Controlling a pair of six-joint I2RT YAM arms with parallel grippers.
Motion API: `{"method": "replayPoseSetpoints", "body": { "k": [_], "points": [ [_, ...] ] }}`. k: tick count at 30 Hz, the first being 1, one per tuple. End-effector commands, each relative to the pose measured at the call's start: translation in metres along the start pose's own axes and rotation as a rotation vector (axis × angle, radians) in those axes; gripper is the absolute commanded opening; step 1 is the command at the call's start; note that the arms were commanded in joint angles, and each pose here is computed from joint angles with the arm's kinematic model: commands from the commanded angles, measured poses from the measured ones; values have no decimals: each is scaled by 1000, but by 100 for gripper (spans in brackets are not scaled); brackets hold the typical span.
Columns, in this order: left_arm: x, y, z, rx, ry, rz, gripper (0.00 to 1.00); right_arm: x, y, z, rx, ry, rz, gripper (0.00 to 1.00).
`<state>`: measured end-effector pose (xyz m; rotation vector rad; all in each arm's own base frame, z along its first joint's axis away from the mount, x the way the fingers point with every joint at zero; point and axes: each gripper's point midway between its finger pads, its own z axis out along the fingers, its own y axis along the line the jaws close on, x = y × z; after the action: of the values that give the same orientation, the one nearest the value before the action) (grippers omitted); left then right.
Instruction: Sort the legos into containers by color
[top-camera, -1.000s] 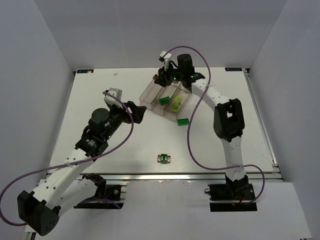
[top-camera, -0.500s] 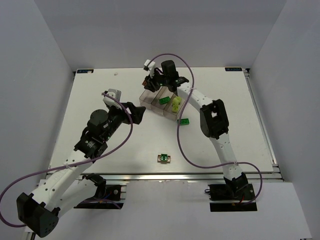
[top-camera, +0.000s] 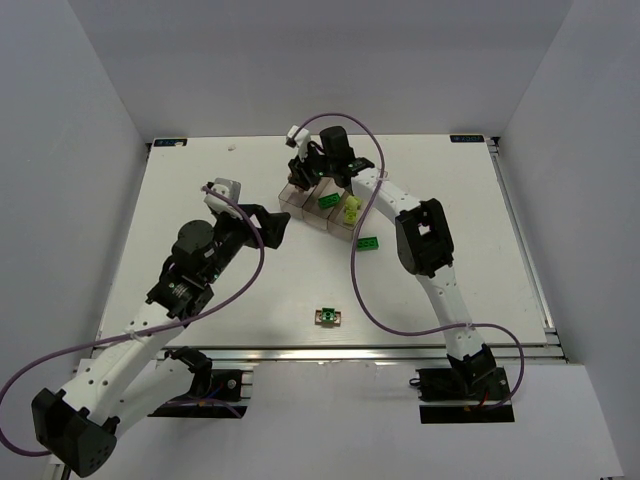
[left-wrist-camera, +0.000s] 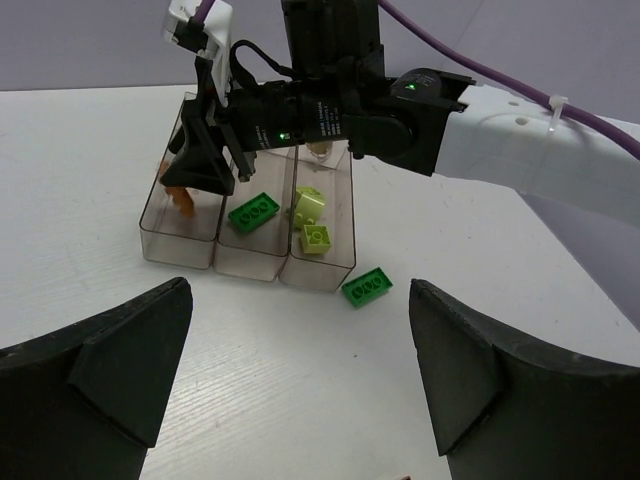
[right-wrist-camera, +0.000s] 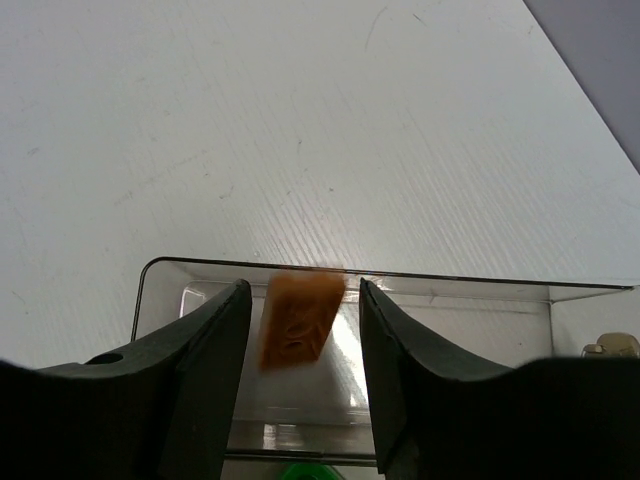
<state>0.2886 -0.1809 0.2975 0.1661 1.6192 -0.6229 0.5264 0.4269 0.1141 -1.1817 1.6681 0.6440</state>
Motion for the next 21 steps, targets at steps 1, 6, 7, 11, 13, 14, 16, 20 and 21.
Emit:
{"method": "replayPoseSetpoints", "body": {
  "k": [1, 6, 7, 11, 13, 14, 16, 20, 21],
  "points": [
    [2, 4, 1, -12, 12, 25, 98, -30, -2, -11, -5, -53, -15, 53],
    [6, 8, 3, -32, 20, 30, 98, -52, 3, -31, -2, -74, -15, 64],
    [8, 9, 4, -36, 27, 29, 98, -53, 2, -35, 10, -72, -16, 64],
    [14, 16, 7, -74, 39, 7, 98, -55, 5, -63, 54, -32, -26, 67],
    [14, 16, 6, -74, 37, 0, 98, -77, 1, -96, 114, -54, -65, 71],
    [15, 16, 7, -75, 40, -7, 98, -56, 8, -103, 118, -25, -57, 76],
    [16, 12, 7, -57, 45, -20, 98, -79, 10, -145, 167, -83, -68, 89],
    [30, 2, 13, 4, 97, -38, 96, -79, 56, -210, 41, -166, 30, 89],
    [37, -9, 15, 64, 128, -48, 93, -57, 78, -217, -44, -96, 101, 89]
  ]
}}
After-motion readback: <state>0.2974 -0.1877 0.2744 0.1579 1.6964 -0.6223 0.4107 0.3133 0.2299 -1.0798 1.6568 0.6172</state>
